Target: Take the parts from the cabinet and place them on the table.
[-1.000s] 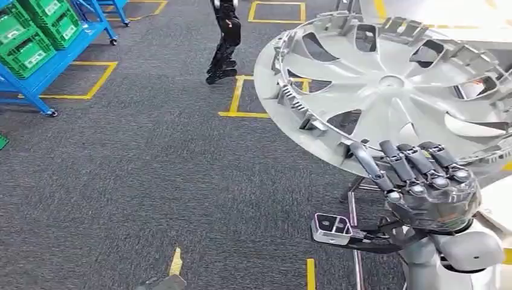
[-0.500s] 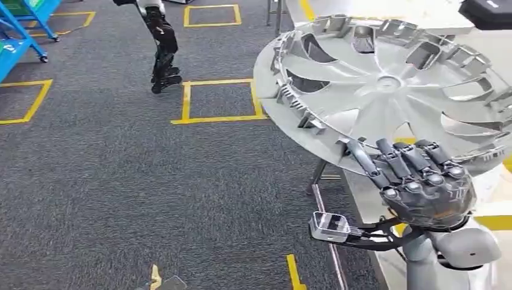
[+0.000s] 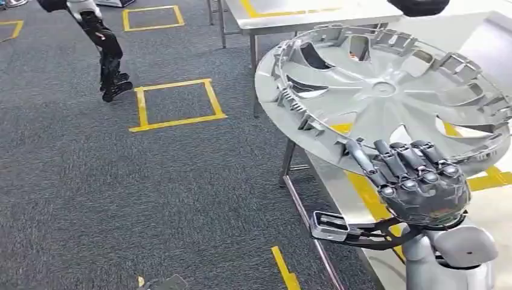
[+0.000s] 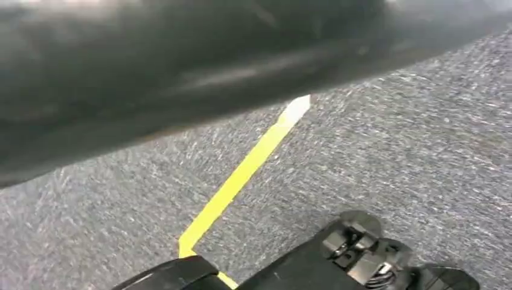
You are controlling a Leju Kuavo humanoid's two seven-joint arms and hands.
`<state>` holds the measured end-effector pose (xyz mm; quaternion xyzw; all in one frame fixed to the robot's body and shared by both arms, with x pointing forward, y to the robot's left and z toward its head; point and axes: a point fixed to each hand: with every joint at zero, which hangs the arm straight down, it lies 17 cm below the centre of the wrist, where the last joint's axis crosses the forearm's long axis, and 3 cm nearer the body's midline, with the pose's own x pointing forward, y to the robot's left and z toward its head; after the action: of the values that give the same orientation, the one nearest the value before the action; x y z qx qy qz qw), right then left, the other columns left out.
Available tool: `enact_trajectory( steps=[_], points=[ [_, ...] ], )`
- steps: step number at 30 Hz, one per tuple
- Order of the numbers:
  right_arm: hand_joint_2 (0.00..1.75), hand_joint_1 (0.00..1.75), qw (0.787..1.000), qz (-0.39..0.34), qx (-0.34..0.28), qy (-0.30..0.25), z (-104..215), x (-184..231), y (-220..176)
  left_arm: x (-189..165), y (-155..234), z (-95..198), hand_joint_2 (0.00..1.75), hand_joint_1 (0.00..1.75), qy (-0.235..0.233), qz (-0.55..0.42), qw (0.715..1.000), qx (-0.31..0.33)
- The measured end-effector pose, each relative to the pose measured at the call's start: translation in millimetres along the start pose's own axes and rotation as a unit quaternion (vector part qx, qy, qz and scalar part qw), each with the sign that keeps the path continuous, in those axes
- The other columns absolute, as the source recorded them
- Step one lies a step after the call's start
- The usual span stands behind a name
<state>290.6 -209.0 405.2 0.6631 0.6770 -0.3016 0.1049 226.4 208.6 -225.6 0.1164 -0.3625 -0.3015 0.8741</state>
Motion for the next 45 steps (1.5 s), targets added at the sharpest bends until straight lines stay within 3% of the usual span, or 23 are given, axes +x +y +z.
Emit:
enact_trajectory(
  steps=[45],
  points=[
    [1.75, 1.75, 0.999, -0.009, 0.031, 0.004, 14.8, 1.1, 19.6, -6.2, -8.6, 4.2, 0.00, 0.00, 0.007, 0.011, 1.000, -0.013]
  ],
)
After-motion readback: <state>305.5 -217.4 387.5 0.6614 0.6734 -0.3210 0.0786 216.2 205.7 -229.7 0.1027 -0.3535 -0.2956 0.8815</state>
